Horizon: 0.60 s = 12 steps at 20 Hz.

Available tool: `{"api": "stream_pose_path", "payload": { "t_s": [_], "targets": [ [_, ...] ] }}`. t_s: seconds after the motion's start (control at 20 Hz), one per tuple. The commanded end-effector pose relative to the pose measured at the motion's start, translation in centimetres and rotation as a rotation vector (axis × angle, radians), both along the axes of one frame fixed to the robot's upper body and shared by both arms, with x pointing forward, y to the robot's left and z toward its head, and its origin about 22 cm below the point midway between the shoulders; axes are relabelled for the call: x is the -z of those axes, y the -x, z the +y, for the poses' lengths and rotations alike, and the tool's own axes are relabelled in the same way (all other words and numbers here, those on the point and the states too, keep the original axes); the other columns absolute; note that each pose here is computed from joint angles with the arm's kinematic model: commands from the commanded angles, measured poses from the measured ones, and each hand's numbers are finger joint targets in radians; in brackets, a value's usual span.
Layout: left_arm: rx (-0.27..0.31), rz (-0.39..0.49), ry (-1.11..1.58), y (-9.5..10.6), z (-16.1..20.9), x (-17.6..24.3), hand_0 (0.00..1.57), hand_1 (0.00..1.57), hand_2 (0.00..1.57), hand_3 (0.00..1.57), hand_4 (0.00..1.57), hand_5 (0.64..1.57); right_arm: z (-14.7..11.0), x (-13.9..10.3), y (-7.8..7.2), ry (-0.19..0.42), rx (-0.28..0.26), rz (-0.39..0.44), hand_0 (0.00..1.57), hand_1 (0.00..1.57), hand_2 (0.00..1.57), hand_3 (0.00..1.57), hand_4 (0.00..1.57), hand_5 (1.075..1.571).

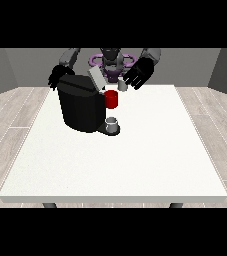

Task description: Insert the coffee pod into the coffee machine and close the lid

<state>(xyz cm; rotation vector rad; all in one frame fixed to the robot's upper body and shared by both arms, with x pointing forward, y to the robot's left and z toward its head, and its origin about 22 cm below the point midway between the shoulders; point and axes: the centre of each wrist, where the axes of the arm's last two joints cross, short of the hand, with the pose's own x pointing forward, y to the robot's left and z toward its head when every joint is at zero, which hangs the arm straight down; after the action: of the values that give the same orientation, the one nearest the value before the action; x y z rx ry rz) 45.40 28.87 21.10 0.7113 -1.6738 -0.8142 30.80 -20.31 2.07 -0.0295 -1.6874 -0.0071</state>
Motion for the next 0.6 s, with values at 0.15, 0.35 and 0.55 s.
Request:
{"api": "stream_pose_path", "payload": {
  "t_s": [0.15,0.35,0.55],
  "targets": [
    [0.013,-0.036,-0.027,-0.5,-2.0,-2.1,1.26,1.26,1.31,1.24,0.51,1.571,-0.1,-3.2,-1.9,0.025,0.042,-0.036,0.0,0.0,0.0,0.0,0.52,1.571],
    [0.044,-0.021,-0.019,-0.6,-2.9,-3.2,1.28,1.28,1.3,1.24,0.49,1.571,-0.9,-0.8,-1.3,0.006,0.048,-0.011,0.0,0.0,0.0,0.0,0.53,1.571],
    [0.003,-0.007,-0.032,-0.7,-2.6,-1.5,1.29,1.29,1.32,1.22,0.5,1.571,-0.3,-0.2,-0.1,0.021,0.037,-0.032,0.0,0.0,0.0,0.0,0.48,1.571]
  ]
}}
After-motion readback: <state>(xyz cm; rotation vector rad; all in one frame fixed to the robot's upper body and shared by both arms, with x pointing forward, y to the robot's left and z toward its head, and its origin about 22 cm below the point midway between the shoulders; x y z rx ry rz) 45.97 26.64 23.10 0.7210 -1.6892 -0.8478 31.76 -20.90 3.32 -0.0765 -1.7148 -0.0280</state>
